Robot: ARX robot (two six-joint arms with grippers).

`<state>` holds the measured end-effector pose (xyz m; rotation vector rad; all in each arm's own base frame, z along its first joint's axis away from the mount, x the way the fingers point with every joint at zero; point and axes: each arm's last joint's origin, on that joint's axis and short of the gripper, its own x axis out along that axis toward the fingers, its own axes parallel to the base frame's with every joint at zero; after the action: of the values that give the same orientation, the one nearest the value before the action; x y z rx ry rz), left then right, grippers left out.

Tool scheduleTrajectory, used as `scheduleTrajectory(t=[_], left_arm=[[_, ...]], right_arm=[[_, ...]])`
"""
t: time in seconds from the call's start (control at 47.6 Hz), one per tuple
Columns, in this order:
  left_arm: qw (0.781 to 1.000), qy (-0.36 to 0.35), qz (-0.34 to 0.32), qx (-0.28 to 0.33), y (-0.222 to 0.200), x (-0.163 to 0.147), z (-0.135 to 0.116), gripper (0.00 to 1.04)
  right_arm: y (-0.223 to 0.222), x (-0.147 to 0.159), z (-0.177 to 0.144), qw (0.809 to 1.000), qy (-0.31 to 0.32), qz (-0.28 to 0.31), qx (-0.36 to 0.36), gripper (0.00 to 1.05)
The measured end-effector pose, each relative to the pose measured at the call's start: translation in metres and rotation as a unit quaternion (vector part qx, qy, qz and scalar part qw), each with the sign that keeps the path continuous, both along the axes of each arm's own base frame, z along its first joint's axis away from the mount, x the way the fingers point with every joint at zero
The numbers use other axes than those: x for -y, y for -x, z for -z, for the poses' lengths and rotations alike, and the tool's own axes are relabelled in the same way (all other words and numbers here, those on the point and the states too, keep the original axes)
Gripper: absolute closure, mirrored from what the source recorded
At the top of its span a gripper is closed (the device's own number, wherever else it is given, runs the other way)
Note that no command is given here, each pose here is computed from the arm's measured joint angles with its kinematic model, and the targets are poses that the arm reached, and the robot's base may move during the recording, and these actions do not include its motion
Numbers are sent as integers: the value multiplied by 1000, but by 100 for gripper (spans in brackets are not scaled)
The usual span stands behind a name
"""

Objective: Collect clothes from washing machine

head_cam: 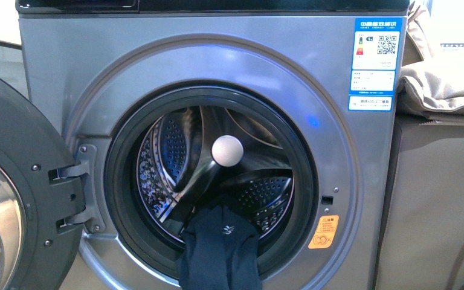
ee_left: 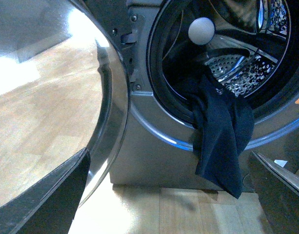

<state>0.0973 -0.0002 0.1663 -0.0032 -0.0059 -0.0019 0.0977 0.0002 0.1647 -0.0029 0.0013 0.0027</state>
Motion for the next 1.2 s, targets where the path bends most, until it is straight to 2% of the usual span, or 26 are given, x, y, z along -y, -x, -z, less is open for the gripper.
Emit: scheduleTrajectory(t=[0.693, 0.862, 1.198], left_arm=[[1000, 0, 0, 0, 0, 0, 0, 7], [991, 49, 125, -6, -1, 3, -1, 7], [988, 58, 142, 12, -15, 4, -19, 7]], right_arm=[[0, 0, 0, 1000, 0, 0, 0, 8], [0, 0, 0, 1000, 0, 0, 0, 8], [0, 0, 0, 1000, 0, 1, 0, 8]])
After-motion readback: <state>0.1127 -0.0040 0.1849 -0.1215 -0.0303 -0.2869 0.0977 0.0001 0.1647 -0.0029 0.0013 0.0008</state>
